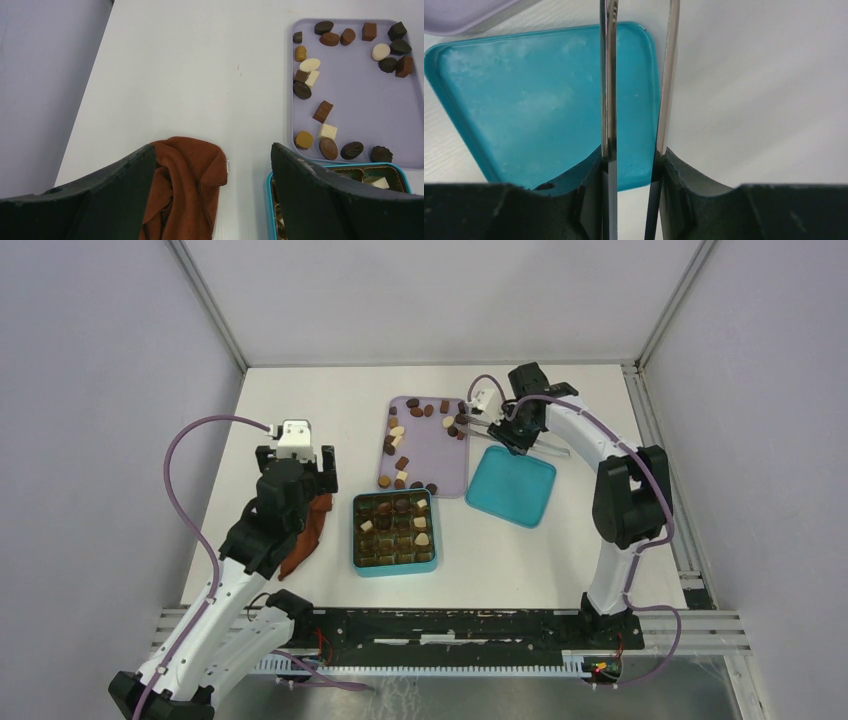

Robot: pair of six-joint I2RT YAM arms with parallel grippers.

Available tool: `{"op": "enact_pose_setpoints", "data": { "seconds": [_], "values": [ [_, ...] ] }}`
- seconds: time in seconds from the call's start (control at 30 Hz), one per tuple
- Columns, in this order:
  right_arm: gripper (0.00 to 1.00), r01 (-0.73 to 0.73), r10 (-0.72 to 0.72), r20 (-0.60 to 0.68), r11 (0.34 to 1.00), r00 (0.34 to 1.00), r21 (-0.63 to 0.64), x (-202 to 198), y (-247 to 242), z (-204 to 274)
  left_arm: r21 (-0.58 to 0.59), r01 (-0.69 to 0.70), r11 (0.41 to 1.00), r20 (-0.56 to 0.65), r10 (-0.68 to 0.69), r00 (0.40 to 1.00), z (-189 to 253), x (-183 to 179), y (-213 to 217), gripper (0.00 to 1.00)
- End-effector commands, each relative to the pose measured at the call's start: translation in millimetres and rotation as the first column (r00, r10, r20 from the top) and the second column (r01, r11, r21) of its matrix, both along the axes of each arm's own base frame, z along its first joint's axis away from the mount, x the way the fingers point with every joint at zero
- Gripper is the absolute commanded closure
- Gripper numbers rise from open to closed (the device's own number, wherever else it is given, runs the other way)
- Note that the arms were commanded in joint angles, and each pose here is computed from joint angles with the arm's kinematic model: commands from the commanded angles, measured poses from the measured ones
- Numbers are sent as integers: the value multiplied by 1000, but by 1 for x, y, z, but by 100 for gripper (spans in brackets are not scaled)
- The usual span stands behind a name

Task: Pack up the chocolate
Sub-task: Pick up the fake chocolate from the plate.

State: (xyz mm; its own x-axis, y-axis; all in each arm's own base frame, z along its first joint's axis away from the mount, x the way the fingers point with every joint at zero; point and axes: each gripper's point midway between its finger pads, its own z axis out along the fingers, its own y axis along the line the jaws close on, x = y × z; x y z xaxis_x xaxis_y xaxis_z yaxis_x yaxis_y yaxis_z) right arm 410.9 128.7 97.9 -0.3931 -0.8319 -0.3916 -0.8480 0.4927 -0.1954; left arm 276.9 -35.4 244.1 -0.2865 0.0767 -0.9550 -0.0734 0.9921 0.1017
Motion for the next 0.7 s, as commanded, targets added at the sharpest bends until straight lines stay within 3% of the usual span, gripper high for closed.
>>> {"op": "enact_pose_setpoints", "data": {
  "seconds": [0.0, 0.67],
  "values": [
    [58, 11, -11, 33, 1000, 999, -3, 15, 4, 13, -13, 3, 1000, 47, -2, 999, 12, 2, 0, 10],
    [51, 4, -3, -33, 1000, 999, 15, 31, 16, -8, -13, 6, 1000, 48, -5, 999, 12, 2, 0, 10]
  ]
}}
